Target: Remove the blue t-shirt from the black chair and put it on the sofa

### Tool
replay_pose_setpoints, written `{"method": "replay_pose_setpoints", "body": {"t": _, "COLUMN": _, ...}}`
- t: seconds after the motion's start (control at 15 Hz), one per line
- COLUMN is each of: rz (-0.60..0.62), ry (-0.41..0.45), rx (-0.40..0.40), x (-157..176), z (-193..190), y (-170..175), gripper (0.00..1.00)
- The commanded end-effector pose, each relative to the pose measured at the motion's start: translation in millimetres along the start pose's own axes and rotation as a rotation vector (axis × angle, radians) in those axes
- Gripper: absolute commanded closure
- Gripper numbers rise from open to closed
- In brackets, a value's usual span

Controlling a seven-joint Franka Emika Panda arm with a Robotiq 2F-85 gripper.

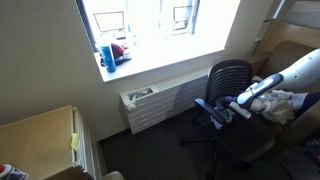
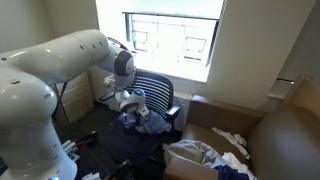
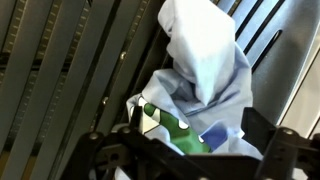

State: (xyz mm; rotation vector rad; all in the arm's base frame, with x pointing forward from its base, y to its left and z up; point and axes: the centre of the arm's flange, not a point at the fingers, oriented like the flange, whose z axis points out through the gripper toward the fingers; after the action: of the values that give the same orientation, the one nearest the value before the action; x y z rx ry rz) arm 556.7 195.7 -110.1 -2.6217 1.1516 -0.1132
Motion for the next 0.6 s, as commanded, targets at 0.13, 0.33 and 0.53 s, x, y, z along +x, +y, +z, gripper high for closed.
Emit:
{"method": "replay_pose_setpoints", "body": {"t": 0.13, "rz": -0.012, "ry": 0.041, "rx": -0.047, "x": 1.6, "z": 16.1, "y": 10.2, "gripper": 0.0}}
{"method": "replay_pose_setpoints", "body": {"t": 0.33, "rz": -0.017, "ry": 0.03, "rx": -0.039, "x": 2.7, "z": 8.5, "y": 14.0, "gripper": 0.0}}
{"method": "replay_pose_setpoints", "body": {"t": 0.53, "rz": -0.029, "ry": 0.069, "rx": -0.058, "x": 3.7, "z": 15.5, "y": 18.4, "gripper": 0.0}}
